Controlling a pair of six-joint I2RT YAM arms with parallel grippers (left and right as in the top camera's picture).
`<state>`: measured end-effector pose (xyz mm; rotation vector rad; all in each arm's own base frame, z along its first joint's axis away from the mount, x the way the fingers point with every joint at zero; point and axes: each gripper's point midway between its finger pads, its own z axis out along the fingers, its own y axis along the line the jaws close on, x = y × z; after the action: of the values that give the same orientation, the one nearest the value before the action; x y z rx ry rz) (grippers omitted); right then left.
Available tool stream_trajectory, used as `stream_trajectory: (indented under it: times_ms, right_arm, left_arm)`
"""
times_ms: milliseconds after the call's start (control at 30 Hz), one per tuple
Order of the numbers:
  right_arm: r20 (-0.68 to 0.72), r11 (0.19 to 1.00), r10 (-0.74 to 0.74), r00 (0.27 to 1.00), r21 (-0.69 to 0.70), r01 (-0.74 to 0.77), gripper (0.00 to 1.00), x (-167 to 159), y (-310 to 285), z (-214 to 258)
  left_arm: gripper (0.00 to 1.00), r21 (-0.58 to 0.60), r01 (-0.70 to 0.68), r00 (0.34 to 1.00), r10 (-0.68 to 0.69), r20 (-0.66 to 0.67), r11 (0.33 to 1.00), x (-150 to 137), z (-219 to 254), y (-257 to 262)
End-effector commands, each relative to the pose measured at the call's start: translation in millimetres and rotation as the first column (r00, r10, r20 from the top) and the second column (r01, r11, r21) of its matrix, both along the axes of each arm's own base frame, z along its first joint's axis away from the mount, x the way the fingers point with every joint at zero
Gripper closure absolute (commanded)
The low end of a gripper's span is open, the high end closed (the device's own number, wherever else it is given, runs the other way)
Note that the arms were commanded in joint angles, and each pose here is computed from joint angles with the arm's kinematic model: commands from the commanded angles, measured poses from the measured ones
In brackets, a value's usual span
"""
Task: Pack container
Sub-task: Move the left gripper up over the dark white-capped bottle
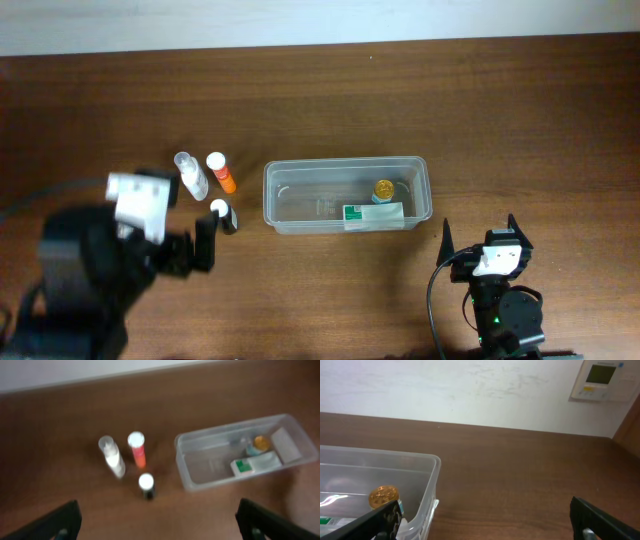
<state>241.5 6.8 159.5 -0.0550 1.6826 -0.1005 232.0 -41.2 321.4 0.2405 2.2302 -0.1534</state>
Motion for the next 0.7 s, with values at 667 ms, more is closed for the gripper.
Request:
stream_trajectory:
  times_ms: [667]
  right_arm:
    - [0.001, 1.0, -0.015, 1.0, 0.001, 0.015, 0.02, -0.1, -3.1, -2.0]
  left_arm:
    - [0.01, -0.044, 0.045, 0.755, -0.063, -0.653, 0.998, 59.3, -138.7, -20.6]
